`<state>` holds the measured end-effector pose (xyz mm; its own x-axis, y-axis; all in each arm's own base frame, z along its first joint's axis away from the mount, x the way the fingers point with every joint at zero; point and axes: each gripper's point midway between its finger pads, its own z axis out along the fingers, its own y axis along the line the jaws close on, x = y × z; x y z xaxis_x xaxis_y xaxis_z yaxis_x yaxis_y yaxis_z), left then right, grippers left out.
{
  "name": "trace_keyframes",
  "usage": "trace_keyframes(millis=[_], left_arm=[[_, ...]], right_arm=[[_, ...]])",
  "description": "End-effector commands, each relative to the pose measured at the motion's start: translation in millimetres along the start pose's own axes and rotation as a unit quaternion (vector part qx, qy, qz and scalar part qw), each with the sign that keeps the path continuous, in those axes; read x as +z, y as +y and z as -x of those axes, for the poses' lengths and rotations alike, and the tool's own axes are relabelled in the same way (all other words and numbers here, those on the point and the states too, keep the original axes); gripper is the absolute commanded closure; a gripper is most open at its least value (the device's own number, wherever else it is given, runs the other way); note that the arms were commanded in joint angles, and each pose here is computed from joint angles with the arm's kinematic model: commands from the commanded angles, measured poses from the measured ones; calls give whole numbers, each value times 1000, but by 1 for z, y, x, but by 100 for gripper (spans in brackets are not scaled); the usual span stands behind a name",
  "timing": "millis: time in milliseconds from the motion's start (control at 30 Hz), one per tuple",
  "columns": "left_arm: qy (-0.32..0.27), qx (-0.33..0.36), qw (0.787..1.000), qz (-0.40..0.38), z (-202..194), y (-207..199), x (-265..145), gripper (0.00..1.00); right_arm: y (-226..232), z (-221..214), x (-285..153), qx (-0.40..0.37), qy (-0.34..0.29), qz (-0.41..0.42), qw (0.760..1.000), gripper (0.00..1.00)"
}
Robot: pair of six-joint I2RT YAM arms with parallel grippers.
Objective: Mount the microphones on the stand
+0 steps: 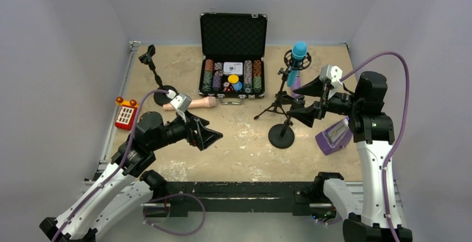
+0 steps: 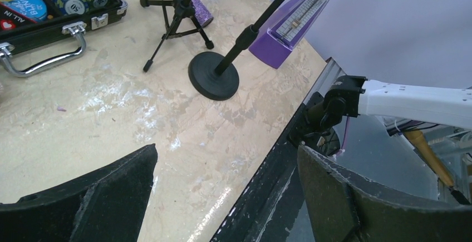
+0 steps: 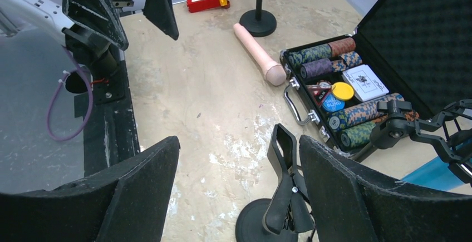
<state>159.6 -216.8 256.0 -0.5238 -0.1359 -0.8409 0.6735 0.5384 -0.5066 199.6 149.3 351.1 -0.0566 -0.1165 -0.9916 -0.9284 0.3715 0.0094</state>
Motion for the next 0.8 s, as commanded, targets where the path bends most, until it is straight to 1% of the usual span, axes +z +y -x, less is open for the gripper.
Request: trace_keyframes(millis=[0, 333, 767], left_arm=[[-15, -4, 999, -39, 8, -12, 7, 0], [25, -2, 996, -87, -7, -26, 21, 0], [47, 19, 989, -142, -20, -43, 33, 0]], right_arm=[[7, 0, -2, -8, -5, 11, 1000, 18], [4, -4, -1, -5, -4, 10, 1000, 18], [2, -7, 0, -2, -4, 11, 1000, 18]])
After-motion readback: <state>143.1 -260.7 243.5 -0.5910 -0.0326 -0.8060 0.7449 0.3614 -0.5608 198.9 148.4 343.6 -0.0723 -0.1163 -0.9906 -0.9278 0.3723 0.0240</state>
